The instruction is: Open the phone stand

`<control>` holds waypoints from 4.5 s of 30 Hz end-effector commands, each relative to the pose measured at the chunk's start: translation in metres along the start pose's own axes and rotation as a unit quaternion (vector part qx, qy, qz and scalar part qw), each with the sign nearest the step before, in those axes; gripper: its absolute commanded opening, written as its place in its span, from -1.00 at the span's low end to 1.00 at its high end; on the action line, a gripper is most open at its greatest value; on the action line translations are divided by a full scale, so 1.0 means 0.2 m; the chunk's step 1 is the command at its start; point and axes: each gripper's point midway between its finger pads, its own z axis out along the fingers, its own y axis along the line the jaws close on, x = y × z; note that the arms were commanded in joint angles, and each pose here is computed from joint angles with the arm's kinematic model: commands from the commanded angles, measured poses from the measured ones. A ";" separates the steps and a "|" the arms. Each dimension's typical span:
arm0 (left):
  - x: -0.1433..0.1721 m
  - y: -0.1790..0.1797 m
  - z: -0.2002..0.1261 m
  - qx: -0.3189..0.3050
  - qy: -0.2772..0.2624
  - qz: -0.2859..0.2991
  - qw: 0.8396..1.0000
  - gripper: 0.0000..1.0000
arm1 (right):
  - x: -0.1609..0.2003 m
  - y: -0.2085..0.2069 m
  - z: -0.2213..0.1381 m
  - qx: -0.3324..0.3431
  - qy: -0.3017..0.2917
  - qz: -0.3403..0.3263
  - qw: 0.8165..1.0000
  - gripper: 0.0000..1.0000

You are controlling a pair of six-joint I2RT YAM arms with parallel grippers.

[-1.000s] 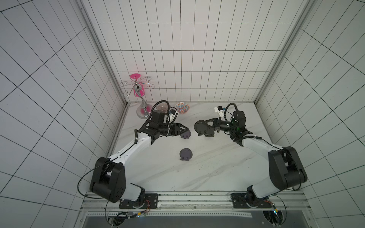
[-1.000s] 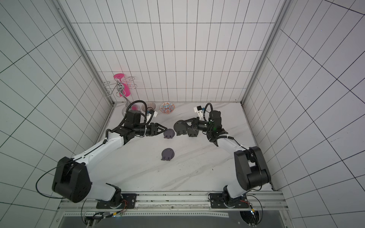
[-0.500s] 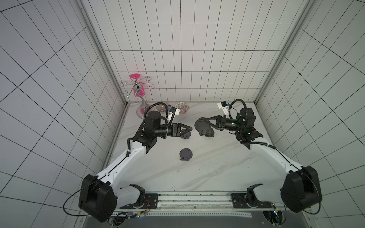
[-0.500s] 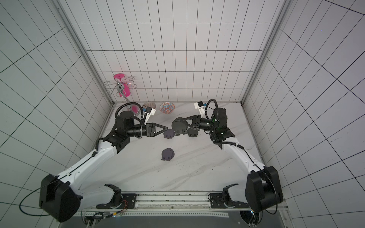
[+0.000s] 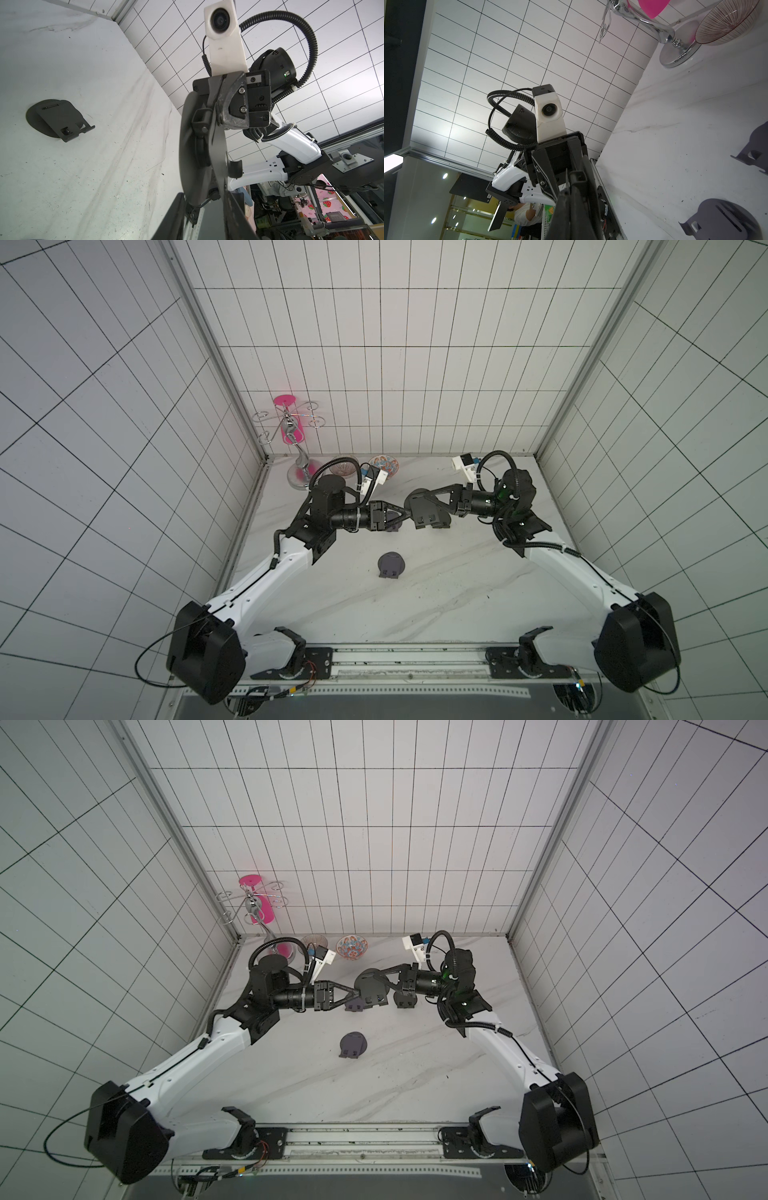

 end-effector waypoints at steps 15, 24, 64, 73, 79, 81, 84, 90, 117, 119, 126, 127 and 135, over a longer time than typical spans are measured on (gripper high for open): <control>-0.05 -0.04 0.03 0.025 0.006 0.016 1.000 -0.75 | 0.09 0.09 0.12 -0.052 0.036 -0.006 0.998 -1.00; -0.06 -0.09 0.04 0.060 0.006 -0.001 0.998 -1.00 | 0.06 0.12 0.17 -0.066 0.037 -0.019 0.997 -1.00; 0.62 0.66 0.18 -0.091 0.190 -0.231 0.950 -1.00 | -0.33 0.56 0.01 -0.061 -0.117 -0.189 0.973 -1.00; 0.60 0.58 0.20 -0.048 0.205 -0.234 0.949 -1.00 | -0.30 0.41 -0.07 -0.058 -0.131 -0.190 0.971 -1.00; 0.54 0.54 0.21 -0.033 0.202 -0.225 0.953 -1.00 | -0.18 0.32 -0.08 -0.060 -0.089 -0.155 0.982 -0.51; 0.52 0.52 0.22 -0.029 0.201 -0.221 0.954 -1.00 | -0.15 0.31 -0.09 -0.060 -0.076 -0.152 0.984 -0.19; 0.48 0.49 0.22 -0.020 0.197 -0.212 0.957 -1.00 | -0.13 0.29 -0.10 -0.056 -0.063 -0.146 0.986 -0.05; 0.41 0.38 0.21 0.011 0.193 -0.187 0.963 -1.00 | -0.06 0.15 -0.17 -0.013 -0.048 -0.134 0.990 0.35; 0.48 0.12 0.27 0.121 0.235 -0.116 0.957 -1.00 | 0.15 -0.05 -0.16 -0.021 0.057 -0.146 0.988 0.74; 0.47 0.11 0.27 0.122 0.236 -0.117 0.957 -1.00 | 0.18 -0.07 -0.16 -0.010 0.062 -0.145 0.987 0.74; 0.46 0.07 0.26 0.126 0.236 -0.108 0.957 -1.00 | 0.16 -0.19 -0.17 0.017 0.051 -0.115 0.992 0.72; 0.47 0.06 0.25 0.126 0.236 -0.107 0.958 -1.00 | 0.16 -0.20 -0.17 0.016 0.052 -0.112 0.992 0.72; 0.47 0.09 0.27 0.124 0.239 -0.113 0.956 -1.00 | 0.23 -0.07 -0.12 -0.030 0.076 -0.135 0.988 0.70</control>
